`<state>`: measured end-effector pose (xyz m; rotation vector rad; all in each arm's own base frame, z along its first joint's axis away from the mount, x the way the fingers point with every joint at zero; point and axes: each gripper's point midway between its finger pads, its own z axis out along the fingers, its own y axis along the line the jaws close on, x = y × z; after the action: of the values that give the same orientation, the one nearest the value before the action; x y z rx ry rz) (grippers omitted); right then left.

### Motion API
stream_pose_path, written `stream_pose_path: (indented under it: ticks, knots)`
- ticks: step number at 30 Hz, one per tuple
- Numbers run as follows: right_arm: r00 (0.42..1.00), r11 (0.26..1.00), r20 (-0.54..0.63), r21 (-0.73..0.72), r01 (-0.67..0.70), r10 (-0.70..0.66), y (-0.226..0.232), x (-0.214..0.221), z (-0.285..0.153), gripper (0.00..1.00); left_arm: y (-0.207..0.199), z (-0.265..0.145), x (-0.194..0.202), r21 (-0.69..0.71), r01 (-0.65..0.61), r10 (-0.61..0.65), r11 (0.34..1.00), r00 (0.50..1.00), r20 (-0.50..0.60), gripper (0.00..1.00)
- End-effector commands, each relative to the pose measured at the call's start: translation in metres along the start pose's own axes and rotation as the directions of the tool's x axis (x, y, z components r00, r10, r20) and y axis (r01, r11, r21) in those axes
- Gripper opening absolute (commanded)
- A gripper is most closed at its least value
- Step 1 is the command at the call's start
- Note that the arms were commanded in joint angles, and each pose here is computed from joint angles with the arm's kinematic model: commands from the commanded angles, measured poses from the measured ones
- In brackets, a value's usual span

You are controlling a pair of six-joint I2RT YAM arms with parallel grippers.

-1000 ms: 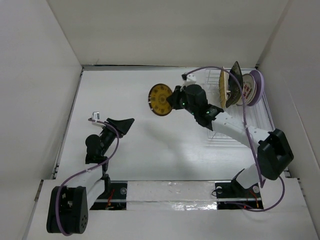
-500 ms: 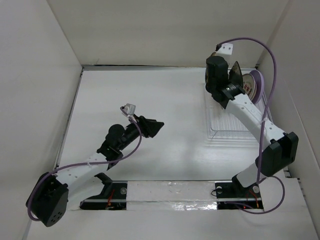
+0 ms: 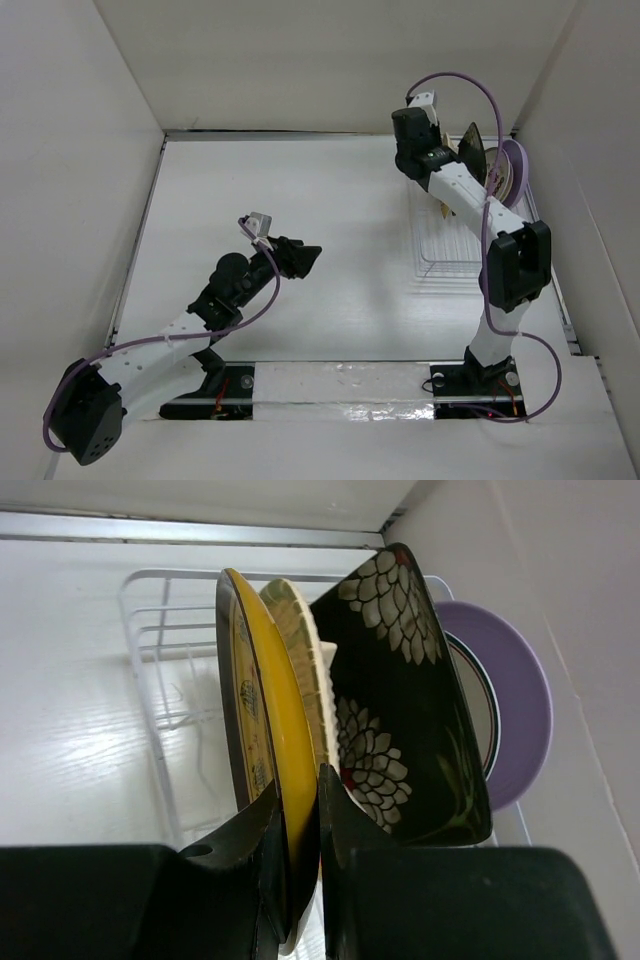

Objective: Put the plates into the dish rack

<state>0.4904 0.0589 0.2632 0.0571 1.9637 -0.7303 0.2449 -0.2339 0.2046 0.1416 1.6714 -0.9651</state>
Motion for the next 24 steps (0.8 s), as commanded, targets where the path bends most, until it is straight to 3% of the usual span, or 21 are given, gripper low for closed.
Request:
stream_pose_path:
  ticks: [1, 19, 20, 21, 24]
  knots:
    - [0.999, 0.999, 0.024, 0.045, -0.026, 0.025, -0.023, -0.017, 0.003, 0.0, -0.003, 0.001, -0.011, 0.005, -0.022, 0.022, 1.0, 0.999, 0.042, 0.58]
    - [0.997, 0.993, -0.078, -0.115, -0.03, 0.021, 0.037, 0.052, 0.03, 0.02, 0.002, 0.003, -0.009, -0.012, -0.029, 0.029, 1.0, 0.999, 0.043, 0.58]
    - [0.996, 0.992, -0.08, -0.121, -0.033, 0.024, 0.039, 0.054, 0.03, 0.06, 0.002, 0.003, -0.009, -0.016, -0.029, 0.029, 0.999, 0.999, 0.043, 0.58]
    - [0.996, 0.991, -0.083, -0.124, -0.043, 0.033, 0.039, 0.054, 0.03, 0.18, 0.003, 0.003, -0.009, -0.018, -0.028, 0.029, 0.999, 0.999, 0.044, 0.58]
    - [0.996, 0.989, -0.068, -0.133, -0.068, 0.059, 0.034, 0.044, 0.024, 0.43, 0.005, 0.004, -0.009, -0.027, -0.031, 0.032, 0.999, 0.998, 0.047, 0.58]
